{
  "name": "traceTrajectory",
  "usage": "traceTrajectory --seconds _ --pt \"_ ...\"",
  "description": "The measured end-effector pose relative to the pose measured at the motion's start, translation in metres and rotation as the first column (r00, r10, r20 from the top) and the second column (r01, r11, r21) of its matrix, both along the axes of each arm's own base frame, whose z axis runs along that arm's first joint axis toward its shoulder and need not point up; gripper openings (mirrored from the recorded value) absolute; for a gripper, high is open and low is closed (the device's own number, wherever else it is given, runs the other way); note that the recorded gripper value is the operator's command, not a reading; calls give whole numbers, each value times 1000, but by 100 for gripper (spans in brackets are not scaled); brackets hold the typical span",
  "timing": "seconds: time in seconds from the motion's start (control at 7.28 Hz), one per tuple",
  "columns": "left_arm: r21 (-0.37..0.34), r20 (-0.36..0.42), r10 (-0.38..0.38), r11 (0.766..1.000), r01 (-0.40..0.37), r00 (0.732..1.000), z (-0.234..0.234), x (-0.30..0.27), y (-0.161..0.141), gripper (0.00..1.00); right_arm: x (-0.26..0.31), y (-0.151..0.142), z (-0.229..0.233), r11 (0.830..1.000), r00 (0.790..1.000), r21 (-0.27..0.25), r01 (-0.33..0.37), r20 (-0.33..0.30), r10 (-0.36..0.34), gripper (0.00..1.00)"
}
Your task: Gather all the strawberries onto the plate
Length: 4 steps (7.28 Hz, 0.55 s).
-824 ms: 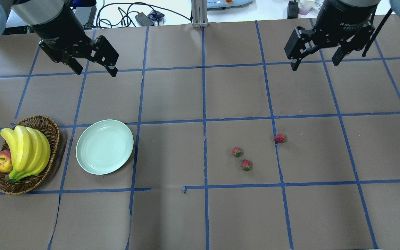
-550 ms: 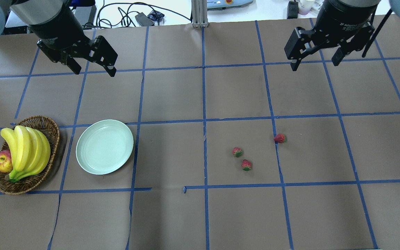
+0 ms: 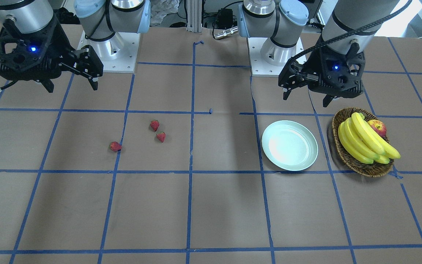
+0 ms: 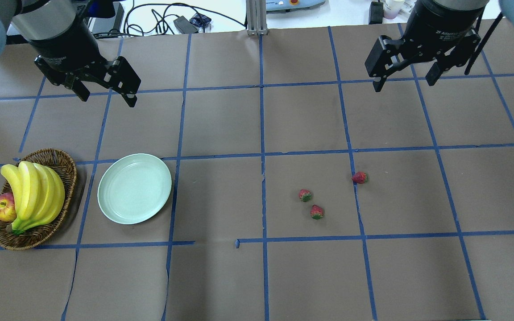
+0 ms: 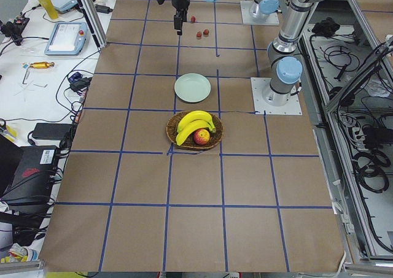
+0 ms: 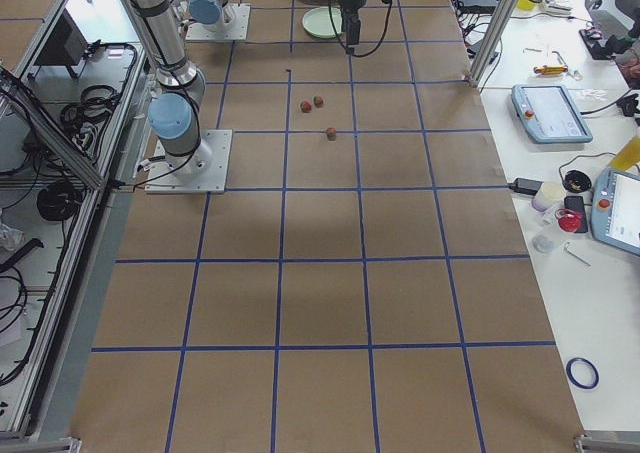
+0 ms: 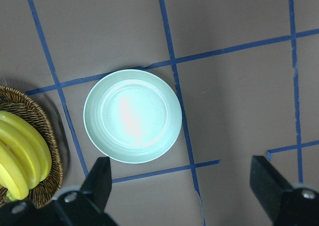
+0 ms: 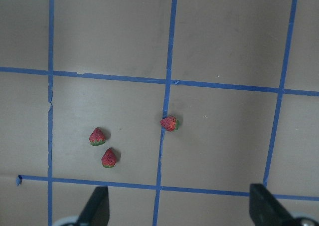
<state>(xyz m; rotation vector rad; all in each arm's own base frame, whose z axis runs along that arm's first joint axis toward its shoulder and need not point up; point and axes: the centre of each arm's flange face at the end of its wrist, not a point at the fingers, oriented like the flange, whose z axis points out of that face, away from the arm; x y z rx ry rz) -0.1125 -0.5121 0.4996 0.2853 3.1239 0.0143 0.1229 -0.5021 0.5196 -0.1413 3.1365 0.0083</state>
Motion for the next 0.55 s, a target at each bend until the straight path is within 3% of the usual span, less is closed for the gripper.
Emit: traceTrajectory --seconds 0.55 --pt "1 -1 -2 1000 2 1000 -1 0 -2 100 0 0 -1 1000 1000 2 0 0 0 100"
